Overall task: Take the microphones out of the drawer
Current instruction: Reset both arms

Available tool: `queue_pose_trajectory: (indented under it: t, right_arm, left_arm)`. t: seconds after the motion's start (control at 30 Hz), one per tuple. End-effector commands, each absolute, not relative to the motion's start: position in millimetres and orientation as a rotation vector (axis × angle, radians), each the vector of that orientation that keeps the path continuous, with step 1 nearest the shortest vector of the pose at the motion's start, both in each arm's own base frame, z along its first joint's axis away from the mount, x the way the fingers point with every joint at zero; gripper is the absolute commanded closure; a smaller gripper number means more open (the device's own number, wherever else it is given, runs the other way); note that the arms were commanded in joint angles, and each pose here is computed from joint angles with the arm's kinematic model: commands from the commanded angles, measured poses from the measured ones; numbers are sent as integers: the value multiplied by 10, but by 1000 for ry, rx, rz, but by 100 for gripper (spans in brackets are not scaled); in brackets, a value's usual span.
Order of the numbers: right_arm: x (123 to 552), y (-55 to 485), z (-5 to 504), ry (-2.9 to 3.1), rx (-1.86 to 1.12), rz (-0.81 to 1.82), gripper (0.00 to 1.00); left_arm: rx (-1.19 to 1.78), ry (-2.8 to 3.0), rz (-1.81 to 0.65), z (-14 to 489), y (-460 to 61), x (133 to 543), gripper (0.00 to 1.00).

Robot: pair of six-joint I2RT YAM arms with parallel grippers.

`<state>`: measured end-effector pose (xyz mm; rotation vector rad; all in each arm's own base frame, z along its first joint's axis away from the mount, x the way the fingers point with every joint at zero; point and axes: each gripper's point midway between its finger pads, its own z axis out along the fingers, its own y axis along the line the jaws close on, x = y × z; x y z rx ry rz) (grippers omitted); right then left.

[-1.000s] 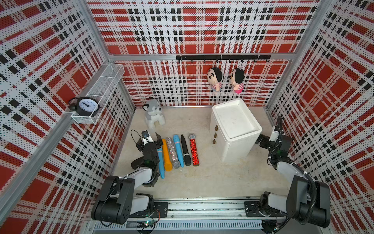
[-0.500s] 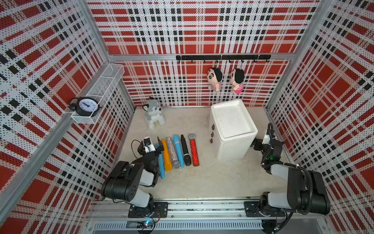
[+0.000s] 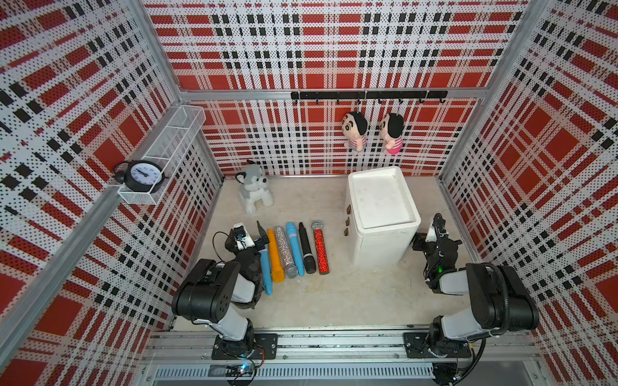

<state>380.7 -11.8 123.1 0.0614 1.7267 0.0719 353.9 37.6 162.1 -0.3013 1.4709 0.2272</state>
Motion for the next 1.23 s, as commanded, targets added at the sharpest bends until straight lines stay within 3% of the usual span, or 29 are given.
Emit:
queue_pose_trajectory:
  t: [0.0,1.2]
  right_arm:
    - [3845,-46,1339,1661,16,30,0]
    - [3860,-185,1311,1675,114,-64,0]
  left_arm:
    - [-331,1467,232,1636,436,3565,2]
    - [-361,1466,240,1627,483,3564,2]
